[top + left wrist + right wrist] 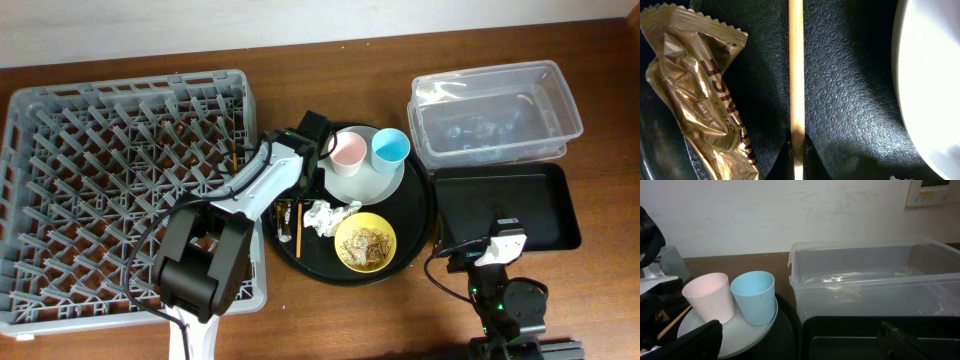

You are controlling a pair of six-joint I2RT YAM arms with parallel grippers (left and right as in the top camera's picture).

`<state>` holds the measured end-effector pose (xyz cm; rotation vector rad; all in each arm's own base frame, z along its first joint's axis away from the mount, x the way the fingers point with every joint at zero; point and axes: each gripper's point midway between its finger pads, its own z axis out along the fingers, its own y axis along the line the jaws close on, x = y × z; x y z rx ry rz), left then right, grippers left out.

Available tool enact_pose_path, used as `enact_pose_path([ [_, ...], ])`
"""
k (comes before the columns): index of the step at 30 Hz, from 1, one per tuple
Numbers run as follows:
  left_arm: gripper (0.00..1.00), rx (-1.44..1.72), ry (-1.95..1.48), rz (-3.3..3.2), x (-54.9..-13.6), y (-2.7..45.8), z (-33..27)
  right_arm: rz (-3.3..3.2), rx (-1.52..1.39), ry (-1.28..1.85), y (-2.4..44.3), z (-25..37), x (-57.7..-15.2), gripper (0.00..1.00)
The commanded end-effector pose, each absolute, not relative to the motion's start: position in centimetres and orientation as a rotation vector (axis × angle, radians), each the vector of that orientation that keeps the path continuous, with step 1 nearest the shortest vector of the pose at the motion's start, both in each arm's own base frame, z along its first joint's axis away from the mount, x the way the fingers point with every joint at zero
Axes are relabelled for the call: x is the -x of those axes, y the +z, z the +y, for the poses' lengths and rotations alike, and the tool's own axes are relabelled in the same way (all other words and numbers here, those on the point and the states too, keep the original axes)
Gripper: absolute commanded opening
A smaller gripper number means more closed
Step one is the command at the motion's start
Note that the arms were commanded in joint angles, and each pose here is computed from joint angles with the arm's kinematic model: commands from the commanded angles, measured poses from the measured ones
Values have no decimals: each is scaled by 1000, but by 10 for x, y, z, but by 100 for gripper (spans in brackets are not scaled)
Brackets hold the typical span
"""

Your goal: Sort waste into correct bins and load items into the dishwasher rack

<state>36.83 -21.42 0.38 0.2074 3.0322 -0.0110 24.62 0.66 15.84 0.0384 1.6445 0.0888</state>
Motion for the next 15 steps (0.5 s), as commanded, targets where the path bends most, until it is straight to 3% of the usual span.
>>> enact_pose_path([
  [1, 0, -224, -47, 3024, -376, 9, -223, 1646, -33, 100, 157, 9, -246, 99],
  [5, 0, -177, -130, 2898, -398, 90, -220, 1646, -33, 100, 157, 9, -246, 99],
  [8, 0, -154, -95, 2844, -401, 124, -197, 1646, -33, 100, 157, 9, -246, 99],
  [15, 0, -57, 142, 2937, -395, 124, -114, 1646, -33, 100, 157, 9, -246, 99],
])
